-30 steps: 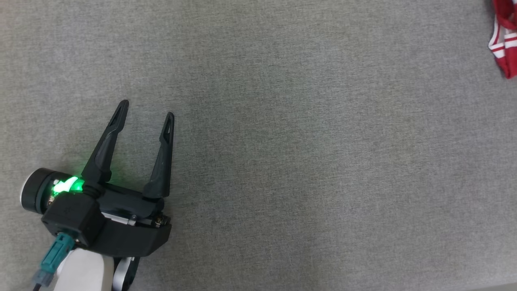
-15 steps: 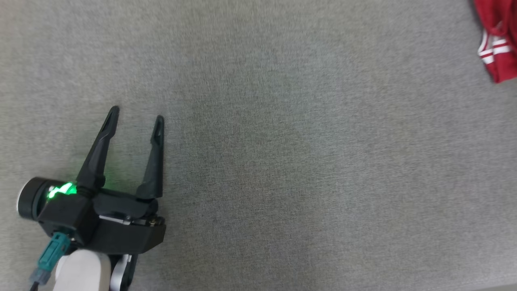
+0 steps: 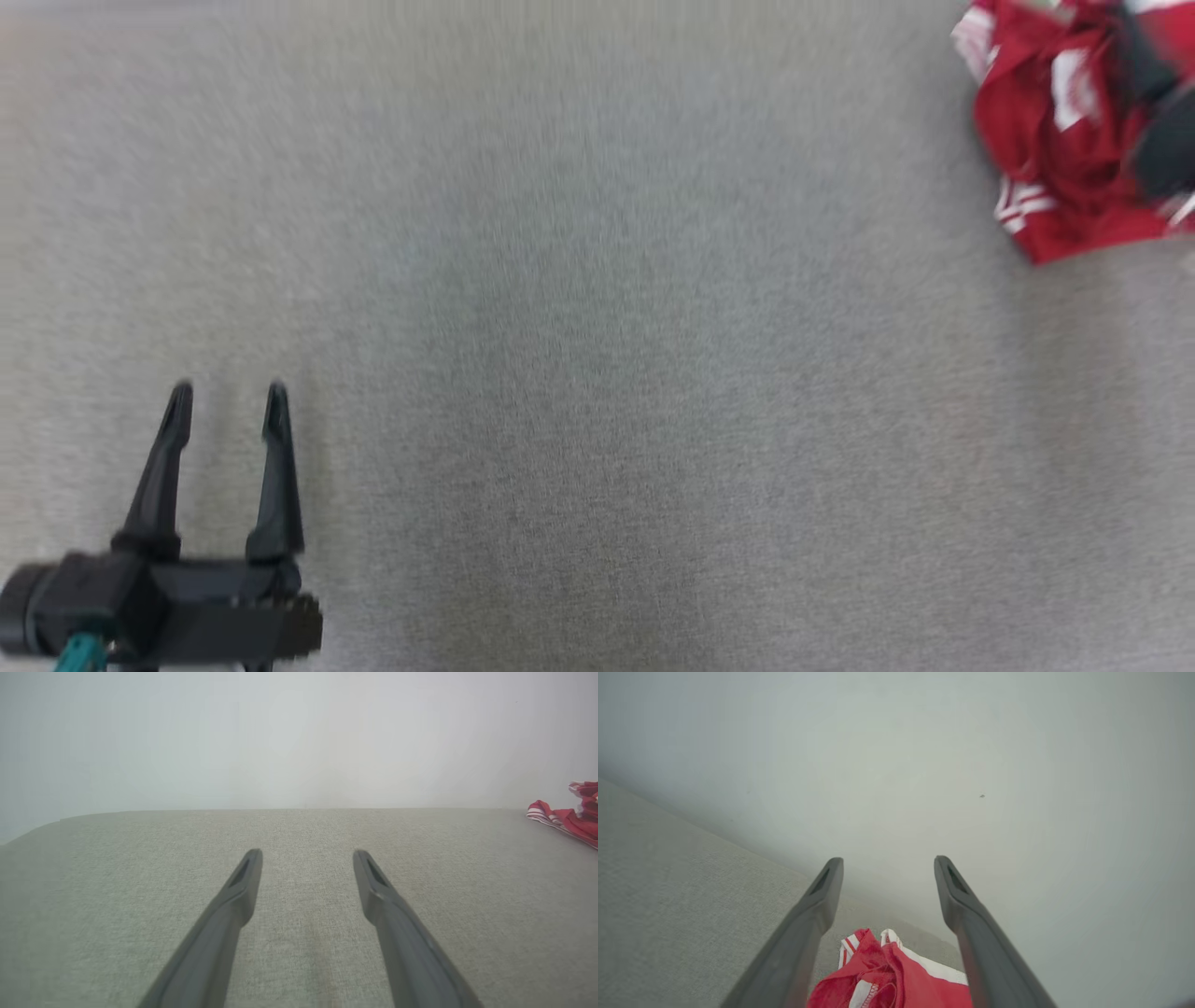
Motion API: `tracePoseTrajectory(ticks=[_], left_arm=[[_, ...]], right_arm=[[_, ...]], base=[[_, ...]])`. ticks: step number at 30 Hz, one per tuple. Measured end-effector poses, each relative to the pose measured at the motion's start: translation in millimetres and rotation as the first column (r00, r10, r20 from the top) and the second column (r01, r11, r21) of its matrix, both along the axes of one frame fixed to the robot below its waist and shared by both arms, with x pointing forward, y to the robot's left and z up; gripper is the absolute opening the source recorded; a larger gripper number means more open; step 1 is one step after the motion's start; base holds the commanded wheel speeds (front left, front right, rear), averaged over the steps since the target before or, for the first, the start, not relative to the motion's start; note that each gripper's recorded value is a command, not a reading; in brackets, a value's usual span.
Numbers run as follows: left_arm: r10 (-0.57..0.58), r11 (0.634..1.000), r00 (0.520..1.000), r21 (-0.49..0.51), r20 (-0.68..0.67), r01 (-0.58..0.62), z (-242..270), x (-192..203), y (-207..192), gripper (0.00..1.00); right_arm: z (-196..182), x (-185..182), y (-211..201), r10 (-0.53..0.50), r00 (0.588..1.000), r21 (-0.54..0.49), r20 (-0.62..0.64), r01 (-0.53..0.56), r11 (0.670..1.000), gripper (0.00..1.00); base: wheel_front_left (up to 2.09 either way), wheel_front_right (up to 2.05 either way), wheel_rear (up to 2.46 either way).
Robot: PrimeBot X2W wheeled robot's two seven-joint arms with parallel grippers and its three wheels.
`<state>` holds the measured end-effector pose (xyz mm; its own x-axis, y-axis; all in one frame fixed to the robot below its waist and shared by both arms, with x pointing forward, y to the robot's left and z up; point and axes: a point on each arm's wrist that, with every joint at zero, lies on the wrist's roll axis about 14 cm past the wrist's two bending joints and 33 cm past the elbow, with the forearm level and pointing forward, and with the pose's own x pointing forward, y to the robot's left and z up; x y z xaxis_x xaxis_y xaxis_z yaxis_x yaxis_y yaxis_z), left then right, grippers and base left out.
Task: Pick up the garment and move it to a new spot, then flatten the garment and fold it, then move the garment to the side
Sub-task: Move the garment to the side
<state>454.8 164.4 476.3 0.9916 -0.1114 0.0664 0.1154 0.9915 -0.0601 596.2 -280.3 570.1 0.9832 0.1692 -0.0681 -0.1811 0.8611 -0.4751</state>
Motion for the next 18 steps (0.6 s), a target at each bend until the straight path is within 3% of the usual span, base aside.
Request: tracePoseTrajectory(ticks=[8, 18], left_arm=[[0.053, 0.999, 0.998, -0.002, 0.039, -0.053, 27.2, -35.9, 14.6, 1.00], [0.080, 0.997, 0.992, -0.008, 0.098, -0.080, 53.9, -64.2, 21.8, 1.00]], right_arm=[[-2.7, -57.5, 42.7, 0.069, 0.997, 0.154, 0.042, -0.075, 0.985, 1.00], [-14.5, -130.4, 79.3, 0.061, 0.993, 0.367, 0.099, -0.094, 0.925, 1.00]], base=[[0.00, 0.00, 0.00], [0.00, 0.00, 0.00]])
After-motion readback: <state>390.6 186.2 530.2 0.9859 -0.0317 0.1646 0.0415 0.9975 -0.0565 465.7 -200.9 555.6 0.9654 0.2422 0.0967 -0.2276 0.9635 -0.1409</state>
